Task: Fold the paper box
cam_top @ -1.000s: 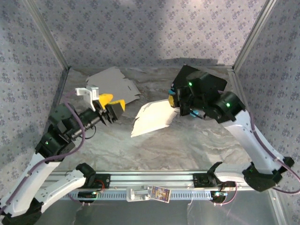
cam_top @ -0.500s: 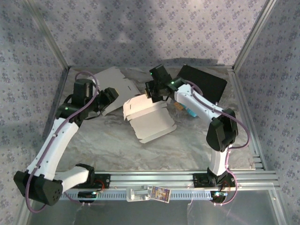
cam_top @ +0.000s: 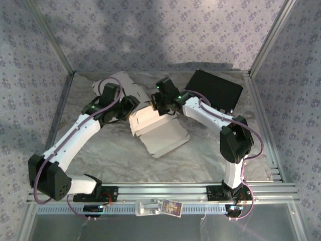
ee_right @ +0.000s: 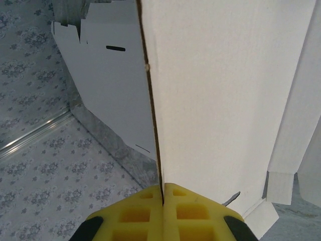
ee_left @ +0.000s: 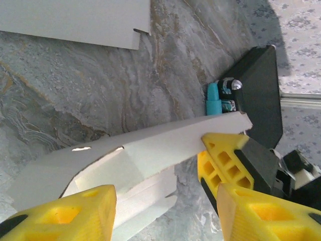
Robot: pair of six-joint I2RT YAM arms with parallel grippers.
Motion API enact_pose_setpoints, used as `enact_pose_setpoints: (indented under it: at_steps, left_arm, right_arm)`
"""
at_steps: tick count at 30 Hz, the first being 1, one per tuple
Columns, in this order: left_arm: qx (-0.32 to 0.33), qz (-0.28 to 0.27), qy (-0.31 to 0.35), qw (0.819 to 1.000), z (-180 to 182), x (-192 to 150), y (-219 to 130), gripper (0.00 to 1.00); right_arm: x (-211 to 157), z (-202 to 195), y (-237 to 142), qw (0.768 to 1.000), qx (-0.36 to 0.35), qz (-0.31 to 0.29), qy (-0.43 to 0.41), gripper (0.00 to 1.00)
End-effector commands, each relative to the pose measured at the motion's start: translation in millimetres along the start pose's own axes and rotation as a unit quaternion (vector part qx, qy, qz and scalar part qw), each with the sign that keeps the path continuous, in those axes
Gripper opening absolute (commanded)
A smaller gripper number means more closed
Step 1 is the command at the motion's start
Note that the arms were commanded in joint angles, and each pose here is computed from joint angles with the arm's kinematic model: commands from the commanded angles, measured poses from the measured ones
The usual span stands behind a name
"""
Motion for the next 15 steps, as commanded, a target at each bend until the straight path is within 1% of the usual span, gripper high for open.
enact_pose_setpoints:
  at_steps: [1,6,15]
  left_arm:
    - [-0.008,-0.015,-0.01,1.0,-11,5,-2,0.55]
    - [0.01,0.002,-0.011,1.0,-5,-1,7,0.54]
    - [0.0,0.024,-0.019,1.0,-6,-5,25,0.54]
  right_arm:
    - [-6,6,-13,1.0,0.017,0.009,-0.003,0.0]
    - [-8,6,-13,1.0,0.018,0.012,-0.001,0.0]
    - [-12,5,-16,1.0,0.023,0.018,0.003,0.0]
Point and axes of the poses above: each hand's point on the last joint's axis, 136 mm out from that joint toward the fingers, its own y axis out along the fingers, its own z axis along the line the jaws close on, x = y × z, the point moved 7 cm from there along -y, back along the fingers, and after that the axes turned 1 degree about y, right-handed, at the moved point
